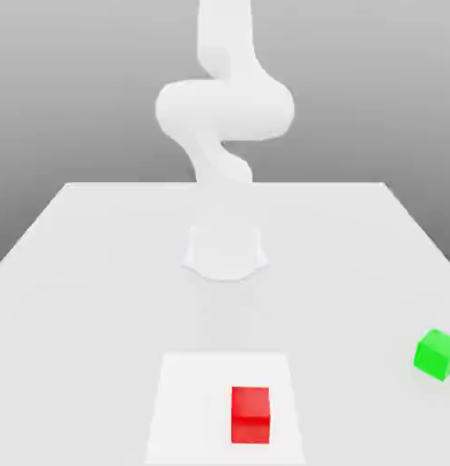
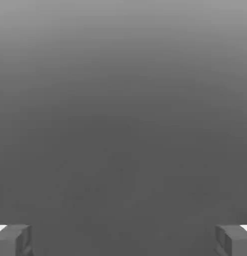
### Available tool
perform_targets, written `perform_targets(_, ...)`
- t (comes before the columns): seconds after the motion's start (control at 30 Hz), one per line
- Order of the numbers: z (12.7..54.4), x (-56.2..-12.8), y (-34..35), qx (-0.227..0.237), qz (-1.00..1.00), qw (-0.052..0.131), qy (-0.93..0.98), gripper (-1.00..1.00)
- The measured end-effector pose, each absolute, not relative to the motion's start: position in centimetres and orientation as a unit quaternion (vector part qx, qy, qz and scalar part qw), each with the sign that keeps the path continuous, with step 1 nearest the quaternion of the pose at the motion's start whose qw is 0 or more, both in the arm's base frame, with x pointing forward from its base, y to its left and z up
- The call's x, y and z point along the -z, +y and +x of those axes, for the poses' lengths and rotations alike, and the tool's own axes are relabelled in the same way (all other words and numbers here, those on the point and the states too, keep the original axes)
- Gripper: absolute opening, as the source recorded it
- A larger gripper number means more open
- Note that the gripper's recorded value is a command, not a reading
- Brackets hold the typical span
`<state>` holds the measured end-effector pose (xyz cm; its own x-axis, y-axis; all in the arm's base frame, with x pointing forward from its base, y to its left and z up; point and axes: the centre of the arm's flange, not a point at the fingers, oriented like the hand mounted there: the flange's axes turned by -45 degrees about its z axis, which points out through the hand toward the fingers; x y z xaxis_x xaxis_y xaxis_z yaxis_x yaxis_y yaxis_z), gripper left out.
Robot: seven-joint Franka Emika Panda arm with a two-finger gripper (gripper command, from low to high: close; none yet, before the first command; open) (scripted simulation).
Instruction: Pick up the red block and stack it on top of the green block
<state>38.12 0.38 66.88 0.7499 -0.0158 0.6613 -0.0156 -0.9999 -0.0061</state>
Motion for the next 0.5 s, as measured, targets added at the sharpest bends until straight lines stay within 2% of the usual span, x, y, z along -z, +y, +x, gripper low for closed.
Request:
perform_targets(0.23, 45.3, -53.5, 1.3, 0.249, -0.968, -0.005, 0.012, 0.0)
perform_targets(0.5, 47.9, -37.3, 2.2, 0.128, -0.992, -0.006, 0.014, 0.0)
